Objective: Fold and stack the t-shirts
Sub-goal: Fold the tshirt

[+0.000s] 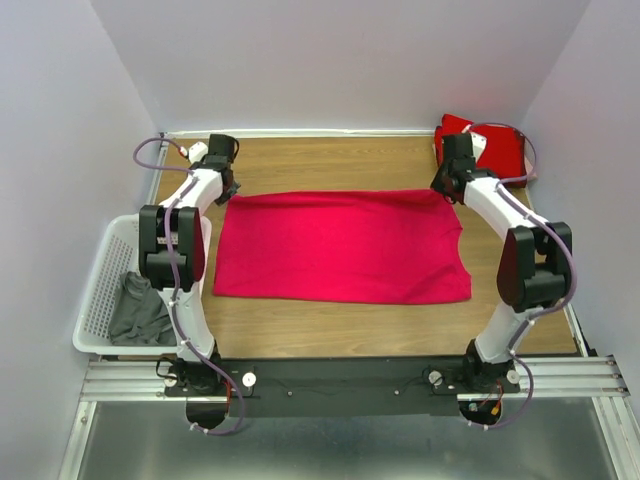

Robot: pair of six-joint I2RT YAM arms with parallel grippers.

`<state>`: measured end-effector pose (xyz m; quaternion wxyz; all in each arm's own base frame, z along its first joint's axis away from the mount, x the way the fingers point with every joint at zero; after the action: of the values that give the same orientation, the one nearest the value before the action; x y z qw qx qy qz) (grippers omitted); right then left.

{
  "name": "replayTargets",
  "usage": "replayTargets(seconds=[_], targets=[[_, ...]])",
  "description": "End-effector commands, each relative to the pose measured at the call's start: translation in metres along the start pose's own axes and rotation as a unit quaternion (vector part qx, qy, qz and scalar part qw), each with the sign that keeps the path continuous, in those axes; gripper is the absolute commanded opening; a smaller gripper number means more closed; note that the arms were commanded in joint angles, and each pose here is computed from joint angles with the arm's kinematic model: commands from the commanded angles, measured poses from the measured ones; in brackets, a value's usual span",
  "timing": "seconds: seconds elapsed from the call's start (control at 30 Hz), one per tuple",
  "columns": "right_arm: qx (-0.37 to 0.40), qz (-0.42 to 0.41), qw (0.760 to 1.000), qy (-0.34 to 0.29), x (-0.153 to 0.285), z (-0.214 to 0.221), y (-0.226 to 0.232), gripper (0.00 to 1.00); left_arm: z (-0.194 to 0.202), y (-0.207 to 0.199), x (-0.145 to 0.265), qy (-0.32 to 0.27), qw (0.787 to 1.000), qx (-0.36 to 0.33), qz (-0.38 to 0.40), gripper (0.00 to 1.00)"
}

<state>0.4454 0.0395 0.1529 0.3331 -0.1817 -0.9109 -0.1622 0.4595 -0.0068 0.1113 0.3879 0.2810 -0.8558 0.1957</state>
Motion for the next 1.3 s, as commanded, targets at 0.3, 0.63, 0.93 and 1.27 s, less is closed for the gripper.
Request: replayTargets(seconds=[0.3, 0.63, 0.93, 1.27], targets=[[-0.056, -0.035, 0.998, -0.007, 0.063, 0.027, -0.027, 0.01, -0.002, 0.025, 0.022, -0.017, 1.0, 0.018, -0.013, 0.0], [-0.074, -0.063, 0.995, -0.012, 0.1, 0.047, -0.046, 0.01, 0.01, 0.039, 0.032, -0.01, 0.999, 0.021, -0.022, 0.0], [-0.086, -0.065, 0.994, -0.007, 0.116, 0.064, -0.061, 0.01, 0.026, 0.055, 0.047, -0.003, 0.999, 0.031, -0.016, 0.0], [-0.091, -0.066, 0.994, 0.016, 0.122, 0.093, -0.075, 0.01, 0.056, 0.074, 0.054, 0.016, 0.999, 0.038, -0.007, 0.0]])
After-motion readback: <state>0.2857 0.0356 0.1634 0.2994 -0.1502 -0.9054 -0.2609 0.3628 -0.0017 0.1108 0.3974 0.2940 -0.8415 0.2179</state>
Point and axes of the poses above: each gripper's point midway between its finger pads, its own x axis back along the fingers, its own y axis along the line the jaws close on, z = x × y, the point moved 5 cm from there along x, back along the fingers, and after that the axes turned 4 degrees about -x, right-handed, at the moved point
